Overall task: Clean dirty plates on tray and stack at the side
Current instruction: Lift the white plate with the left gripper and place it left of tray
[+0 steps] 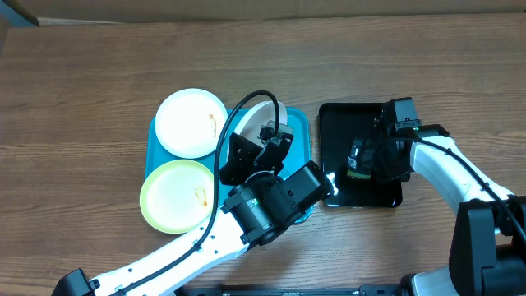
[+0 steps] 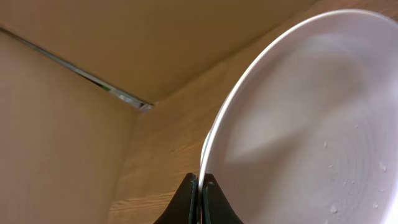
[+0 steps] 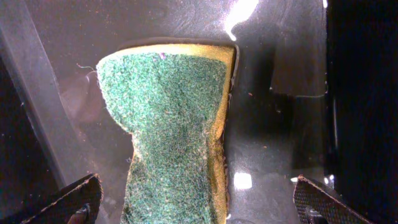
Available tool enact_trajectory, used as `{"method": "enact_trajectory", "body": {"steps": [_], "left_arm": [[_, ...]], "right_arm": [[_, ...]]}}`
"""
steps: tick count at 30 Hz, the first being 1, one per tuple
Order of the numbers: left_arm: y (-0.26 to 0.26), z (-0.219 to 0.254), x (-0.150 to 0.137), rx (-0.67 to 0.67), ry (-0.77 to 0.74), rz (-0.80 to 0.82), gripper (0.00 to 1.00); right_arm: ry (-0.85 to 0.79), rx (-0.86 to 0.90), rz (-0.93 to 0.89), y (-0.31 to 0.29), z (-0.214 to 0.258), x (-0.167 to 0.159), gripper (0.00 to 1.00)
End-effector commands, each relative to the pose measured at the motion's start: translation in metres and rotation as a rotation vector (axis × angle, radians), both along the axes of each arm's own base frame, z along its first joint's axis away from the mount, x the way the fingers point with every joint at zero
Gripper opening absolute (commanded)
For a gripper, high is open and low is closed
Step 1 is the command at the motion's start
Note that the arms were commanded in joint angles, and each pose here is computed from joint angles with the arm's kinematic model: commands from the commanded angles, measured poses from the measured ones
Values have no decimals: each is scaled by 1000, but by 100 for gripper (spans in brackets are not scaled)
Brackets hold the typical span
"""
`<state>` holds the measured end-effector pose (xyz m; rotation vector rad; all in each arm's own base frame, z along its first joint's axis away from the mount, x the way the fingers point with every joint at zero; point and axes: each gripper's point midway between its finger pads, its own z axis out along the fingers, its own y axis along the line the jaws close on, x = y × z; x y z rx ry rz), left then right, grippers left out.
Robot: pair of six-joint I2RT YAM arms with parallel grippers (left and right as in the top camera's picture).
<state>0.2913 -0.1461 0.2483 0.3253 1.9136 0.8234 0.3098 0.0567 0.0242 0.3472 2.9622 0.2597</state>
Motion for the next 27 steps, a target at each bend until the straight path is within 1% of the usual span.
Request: {"method": "enact_trajectory", "body": {"steps": [1,3,7,11,14,17,19,20,22,25,27], "left_arm": [[3,23,1,-4,-91,33,4],[-1,25,3,-45,-110,33,4],[-15,11,5,-130,-48,-23,4],[-16,-3,10,-253,0,-14,4],[-15,-24,18,-392,108,-7,4],[-2,-48,29,-589,245,35,4],[17,-60,40,-747,331,86,4],[25,-62,43,-787,347,102,4],[56,-68,51,-909,382,174,4],[121,-76,56,-1037,369,345,4],[171,-78,54,-1123,322,469,4]], "right_arm": [[-15,-9,5,0,2,2,100],[-15,-9,5,0,2,2,100],[-15,-9,5,0,2,2,100],[-15,-9,5,0,2,2,100],[-15,-9,5,0,2,2,100],[-15,-9,5,0,2,2,100],[-15,-9,5,0,2,2,100],[-15,-9,5,0,2,2,100],[-15,-9,5,0,2,2,100],[-15,-9,5,0,2,2,100],[-15,-9,5,0,2,2,100]]}}
